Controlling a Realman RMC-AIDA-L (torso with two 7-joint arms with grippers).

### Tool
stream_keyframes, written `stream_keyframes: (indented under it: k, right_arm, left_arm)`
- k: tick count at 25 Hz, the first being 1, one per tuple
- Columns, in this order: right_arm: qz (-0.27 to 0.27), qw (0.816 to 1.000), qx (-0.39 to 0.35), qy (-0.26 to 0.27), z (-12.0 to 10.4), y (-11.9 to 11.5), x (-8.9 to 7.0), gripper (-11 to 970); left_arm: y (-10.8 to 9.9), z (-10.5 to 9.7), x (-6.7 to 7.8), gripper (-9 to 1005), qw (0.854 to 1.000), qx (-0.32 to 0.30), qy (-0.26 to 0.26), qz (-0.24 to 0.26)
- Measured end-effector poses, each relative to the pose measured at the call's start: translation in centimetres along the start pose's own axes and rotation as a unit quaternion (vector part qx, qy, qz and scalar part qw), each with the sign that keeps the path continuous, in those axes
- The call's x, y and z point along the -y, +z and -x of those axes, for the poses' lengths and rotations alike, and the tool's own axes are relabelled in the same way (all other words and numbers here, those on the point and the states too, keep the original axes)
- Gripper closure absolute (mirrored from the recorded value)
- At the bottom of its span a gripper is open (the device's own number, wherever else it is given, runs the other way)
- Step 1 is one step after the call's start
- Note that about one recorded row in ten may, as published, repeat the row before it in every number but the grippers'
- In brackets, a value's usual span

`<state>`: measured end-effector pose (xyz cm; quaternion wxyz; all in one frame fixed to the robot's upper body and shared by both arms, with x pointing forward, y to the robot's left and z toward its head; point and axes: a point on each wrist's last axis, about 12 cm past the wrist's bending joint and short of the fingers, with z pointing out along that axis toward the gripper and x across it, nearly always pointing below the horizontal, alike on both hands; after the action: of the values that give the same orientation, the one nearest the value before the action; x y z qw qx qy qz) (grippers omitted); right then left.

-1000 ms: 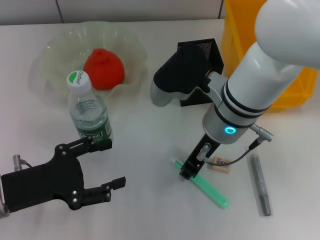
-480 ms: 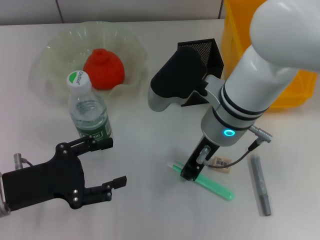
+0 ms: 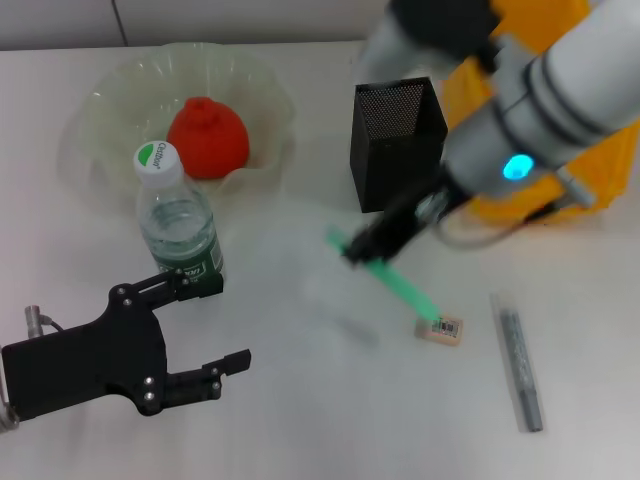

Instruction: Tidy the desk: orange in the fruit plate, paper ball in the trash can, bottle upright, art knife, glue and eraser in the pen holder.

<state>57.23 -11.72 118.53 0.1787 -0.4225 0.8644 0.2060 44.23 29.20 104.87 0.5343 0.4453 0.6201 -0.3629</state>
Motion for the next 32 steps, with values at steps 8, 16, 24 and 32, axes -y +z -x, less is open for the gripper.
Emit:
stream_keyframes:
  k: [8,16,24,32]
  right_arm:
    - [0.017,0.945,0.326,0.010,-1.9,-7.8,5.0,760]
    - [-0.016,0.898,0.438,-0.040,-4.5,-5.2,8.3,730]
    - [-0.051,0.868,0.488,-0.076,-5.4,0.0,9.6,699]
    - [-0.086,0.879,0.463,-0.076,-7.5,3.3,9.8,669]
  left_arm:
    - [0.4,-0.2,0.0,197,1.000,0.004,-0.010,-0.004]
    - [0.7,-0.3,0.0,197,1.000,0.006,-0.013,-0.006]
    - [0.9,-0.3,-0.1,196,1.000,0.007,-0.013,-0.008]
    - [0.9,-0.3,-0.1,196,1.000,0.007,-0.013,-0.008]
